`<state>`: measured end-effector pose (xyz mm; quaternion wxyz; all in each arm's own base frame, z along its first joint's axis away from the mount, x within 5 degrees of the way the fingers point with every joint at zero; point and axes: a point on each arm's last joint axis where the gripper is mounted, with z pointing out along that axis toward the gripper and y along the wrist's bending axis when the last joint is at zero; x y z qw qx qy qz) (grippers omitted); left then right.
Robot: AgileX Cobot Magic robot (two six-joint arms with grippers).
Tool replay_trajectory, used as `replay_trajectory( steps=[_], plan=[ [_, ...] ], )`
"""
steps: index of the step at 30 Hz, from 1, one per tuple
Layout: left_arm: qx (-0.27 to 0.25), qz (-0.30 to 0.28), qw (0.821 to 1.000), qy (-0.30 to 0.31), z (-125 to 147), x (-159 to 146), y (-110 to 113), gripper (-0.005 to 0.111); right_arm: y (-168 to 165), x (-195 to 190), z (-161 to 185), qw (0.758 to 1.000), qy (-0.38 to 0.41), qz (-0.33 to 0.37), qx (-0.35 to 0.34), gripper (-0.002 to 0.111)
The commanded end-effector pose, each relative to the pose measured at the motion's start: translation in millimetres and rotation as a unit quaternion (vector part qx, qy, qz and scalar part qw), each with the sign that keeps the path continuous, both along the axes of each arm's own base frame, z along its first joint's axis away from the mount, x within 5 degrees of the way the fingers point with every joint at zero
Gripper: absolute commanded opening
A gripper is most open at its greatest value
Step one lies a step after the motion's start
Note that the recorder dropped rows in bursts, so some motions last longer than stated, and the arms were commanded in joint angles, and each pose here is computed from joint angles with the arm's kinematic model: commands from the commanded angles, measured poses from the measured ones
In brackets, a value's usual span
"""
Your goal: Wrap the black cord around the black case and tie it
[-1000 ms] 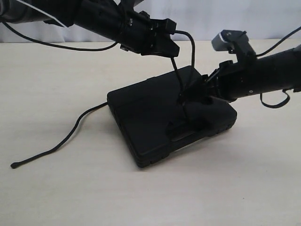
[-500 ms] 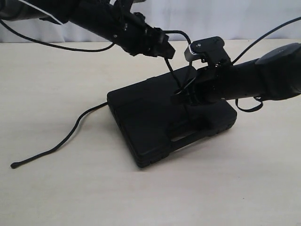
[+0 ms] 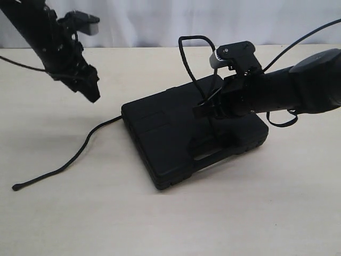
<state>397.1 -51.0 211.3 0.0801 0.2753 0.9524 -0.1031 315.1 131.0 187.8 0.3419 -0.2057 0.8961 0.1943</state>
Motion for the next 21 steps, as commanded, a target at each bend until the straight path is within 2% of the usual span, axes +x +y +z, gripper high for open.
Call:
replay_trajectory(
  steps=[1,6,10,13,16,21],
  plan=[
    [0.078,-0.059,0.994,0.043,-23.9,-17.3,4.4,0.058,0.2,-1.0,-2.0,1.000,0.002,0.002,-0.003,0.004],
    [0.087,-0.068,0.989,0.098,-49.6,-39.1,5.9,0.058,0.2,-1.0,-2.0,1.000,0.002,0.002,-0.003,0.004],
    [0.086,-0.068,0.987,0.117,-63.7,-50.4,6.9,0.058,0.2,-1.0,-2.0,1.000,0.002,0.002,-0.003,0.004],
    [0.063,-0.053,0.988,0.127,-70.8,-56.9,3.1,0.058,0.2,-1.0,-2.0,1.000,0.002,0.002,-0.003,0.004],
    [0.035,-0.032,0.992,0.120,-76.9,-59.3,-1.7,0.058,0.2,-1.0,-2.0,1.000,0.002,0.002,-0.003,0.004],
    [0.046,-0.012,0.995,0.083,-88.0,-59.3,0.9,0.058,0.2,-1.0,-2.0,1.000,0.001,0.004,-0.004,0.004]
  ],
)
